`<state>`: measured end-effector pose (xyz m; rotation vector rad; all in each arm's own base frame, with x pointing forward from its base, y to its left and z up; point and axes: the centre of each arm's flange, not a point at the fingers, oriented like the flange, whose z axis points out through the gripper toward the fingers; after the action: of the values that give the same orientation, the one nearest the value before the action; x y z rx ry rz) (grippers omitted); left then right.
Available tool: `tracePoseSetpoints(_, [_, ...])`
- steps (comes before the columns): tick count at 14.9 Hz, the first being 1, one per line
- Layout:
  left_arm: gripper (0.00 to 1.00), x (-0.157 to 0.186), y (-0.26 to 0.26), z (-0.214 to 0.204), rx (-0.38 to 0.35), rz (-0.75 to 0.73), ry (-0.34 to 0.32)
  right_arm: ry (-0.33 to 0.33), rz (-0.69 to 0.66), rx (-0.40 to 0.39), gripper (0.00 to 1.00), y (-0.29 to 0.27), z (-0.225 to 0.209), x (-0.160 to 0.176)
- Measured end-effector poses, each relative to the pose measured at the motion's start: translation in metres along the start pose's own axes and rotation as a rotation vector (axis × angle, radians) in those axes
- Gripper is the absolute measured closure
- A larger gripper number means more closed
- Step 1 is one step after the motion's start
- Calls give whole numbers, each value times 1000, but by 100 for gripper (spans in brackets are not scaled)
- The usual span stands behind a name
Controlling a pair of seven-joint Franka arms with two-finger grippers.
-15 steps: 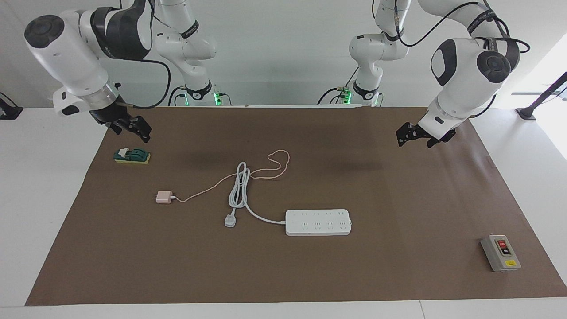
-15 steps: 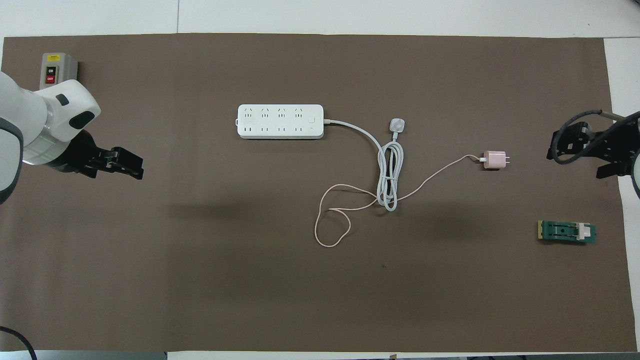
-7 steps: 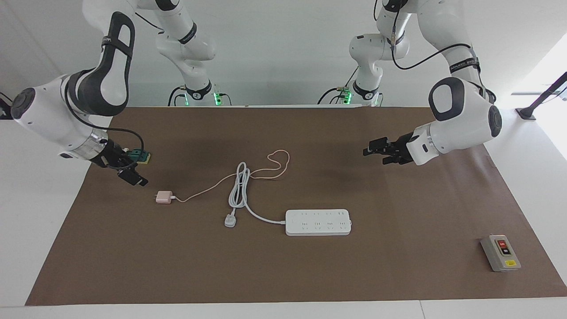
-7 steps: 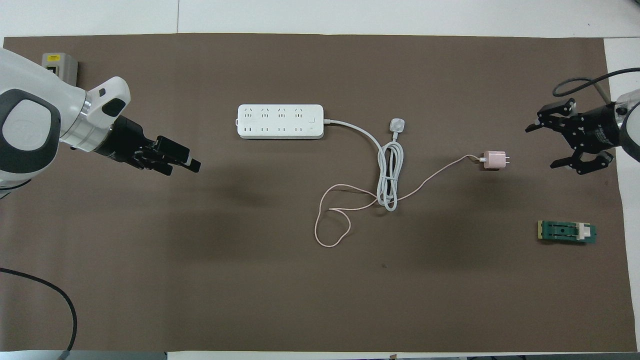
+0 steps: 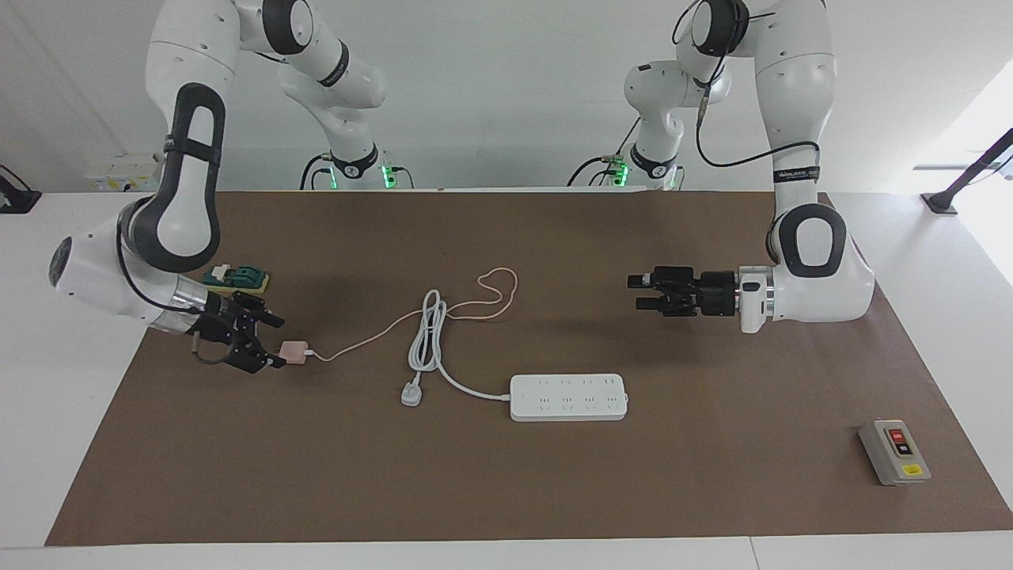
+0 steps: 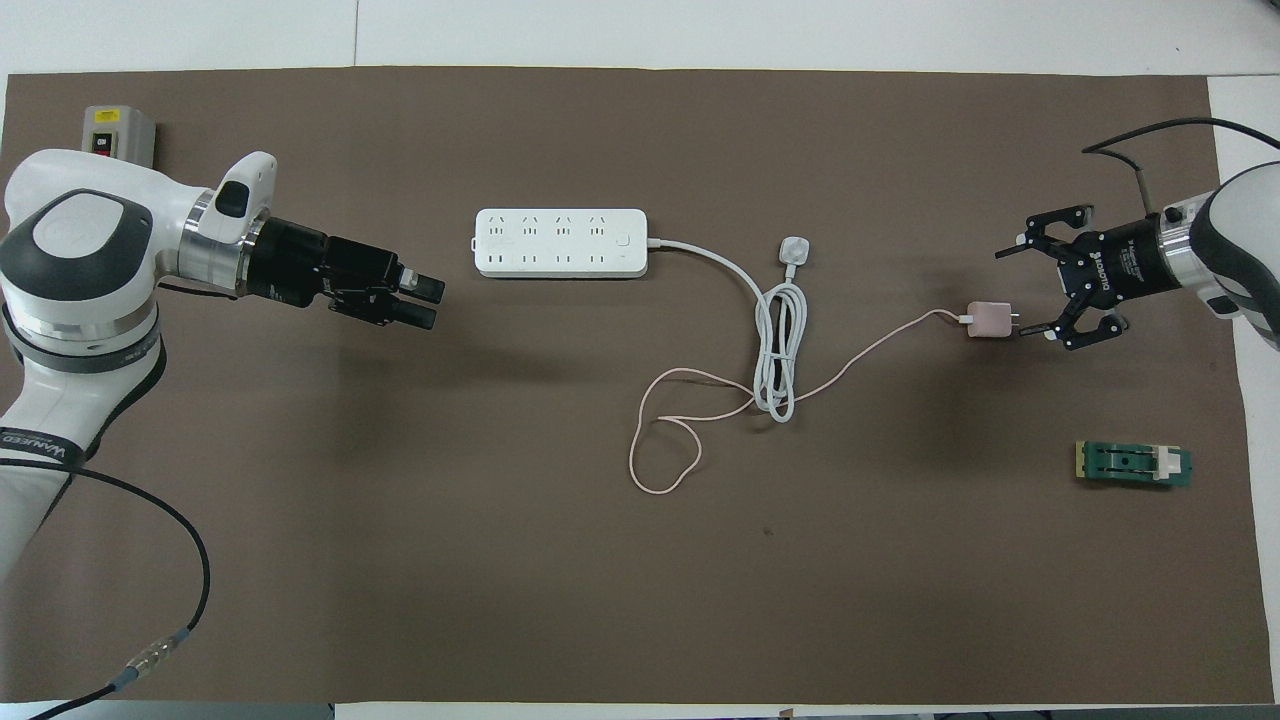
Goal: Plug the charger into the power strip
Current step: 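Reach the left gripper to the strip while the right gripper reaches the charger, then grasp the pink charger with the right gripper and lift it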
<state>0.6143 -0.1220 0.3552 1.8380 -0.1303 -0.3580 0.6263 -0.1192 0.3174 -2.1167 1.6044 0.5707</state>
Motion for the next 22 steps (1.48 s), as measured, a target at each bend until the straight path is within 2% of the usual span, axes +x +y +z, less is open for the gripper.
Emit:
tracePoseSetpoints(2, [0,11,-17,18,-119,15,7,-29,29,7,0,-1,11,9])
tracePoseSetpoints(4, [0,20,-45,37,-204,44,25,-54,60,14,0,1,19,17])
tracePoseSetpoints(7, [0,27,-68,59,-264,63,90,-85,85,6,0,7,26,27])
tracePoseSetpoints(10, [0,34,-62,70,-331,86,149,-117,101,-17,0,15,26,32])
tracePoseSetpoints(17, [0,44,-67,70,-302,88,271,-126,128,-19,0,25,26,45])
tracePoseSetpoints(22, [0,48,-65,87,-282,74,306,-138,142,-4,0,31,44,68])
